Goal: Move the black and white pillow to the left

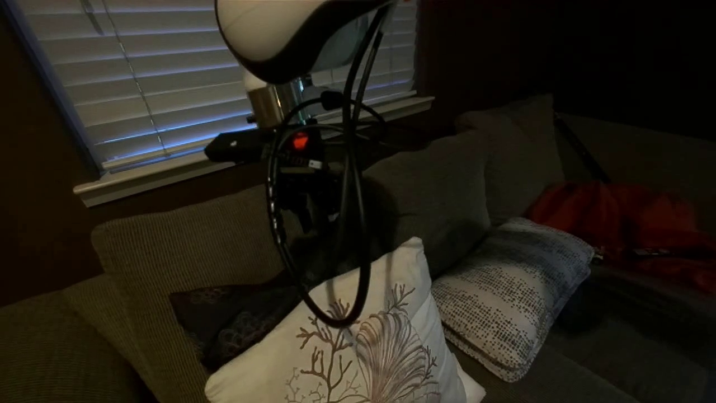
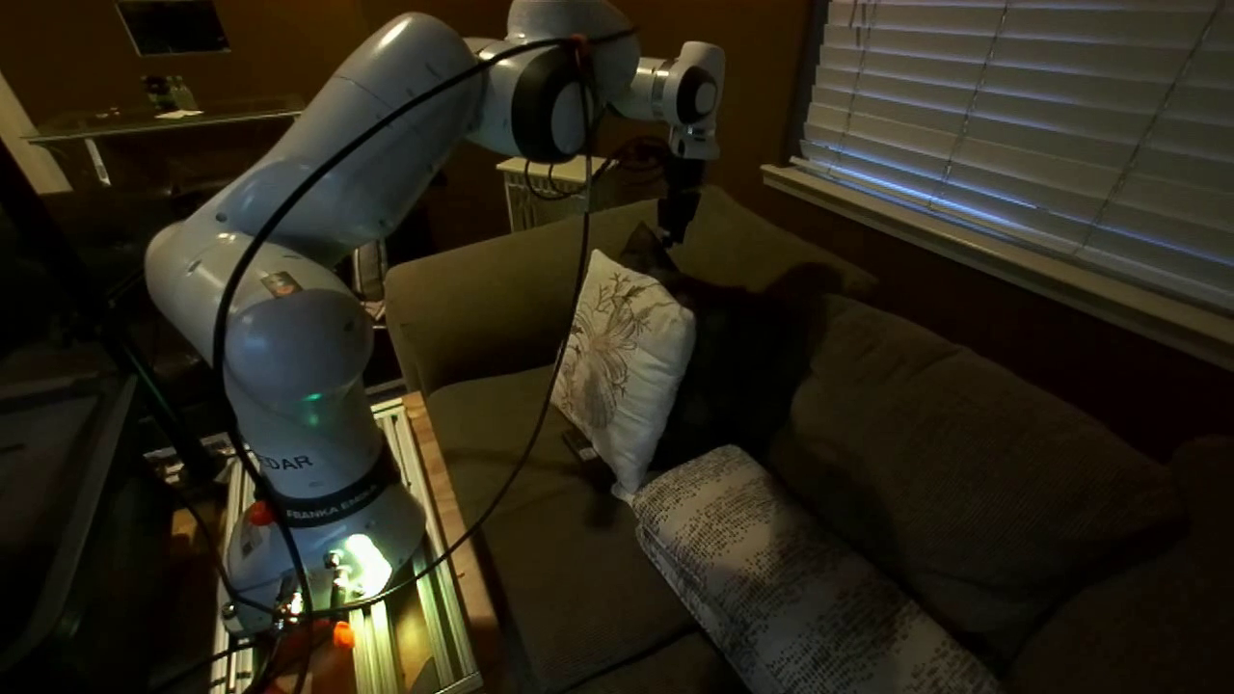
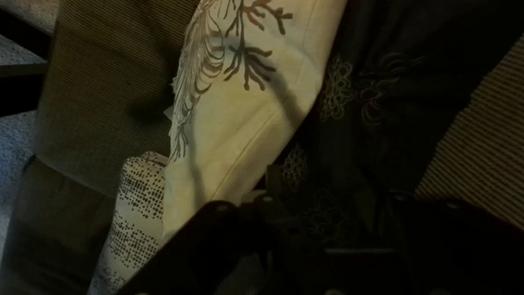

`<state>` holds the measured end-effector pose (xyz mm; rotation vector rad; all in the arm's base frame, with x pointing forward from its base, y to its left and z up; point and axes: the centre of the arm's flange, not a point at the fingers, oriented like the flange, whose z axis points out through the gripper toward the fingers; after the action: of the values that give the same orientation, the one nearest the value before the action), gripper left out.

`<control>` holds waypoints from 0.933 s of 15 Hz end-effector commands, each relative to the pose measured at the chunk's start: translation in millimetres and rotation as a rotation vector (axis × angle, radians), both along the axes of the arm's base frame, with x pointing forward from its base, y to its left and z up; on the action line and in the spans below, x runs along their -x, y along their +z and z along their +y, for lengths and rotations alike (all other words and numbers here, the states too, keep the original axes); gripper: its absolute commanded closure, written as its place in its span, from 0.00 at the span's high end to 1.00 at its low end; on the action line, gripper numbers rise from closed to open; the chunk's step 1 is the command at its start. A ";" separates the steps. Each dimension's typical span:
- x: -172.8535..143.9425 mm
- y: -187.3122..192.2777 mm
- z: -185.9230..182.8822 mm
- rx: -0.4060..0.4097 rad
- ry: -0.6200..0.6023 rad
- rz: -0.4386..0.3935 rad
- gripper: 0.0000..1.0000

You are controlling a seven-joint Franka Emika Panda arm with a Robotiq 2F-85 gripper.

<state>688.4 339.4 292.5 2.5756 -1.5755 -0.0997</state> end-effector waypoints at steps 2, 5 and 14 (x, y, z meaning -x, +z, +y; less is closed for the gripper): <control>-19.4 22.0 9.5 -0.012 -0.009 0.004 0.88; -14.7 33.7 7.8 -0.029 0.061 -0.008 1.00; 28.3 68.0 -11.4 0.007 0.486 0.161 1.00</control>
<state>678.2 332.2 341.6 2.7410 -1.0650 -0.1741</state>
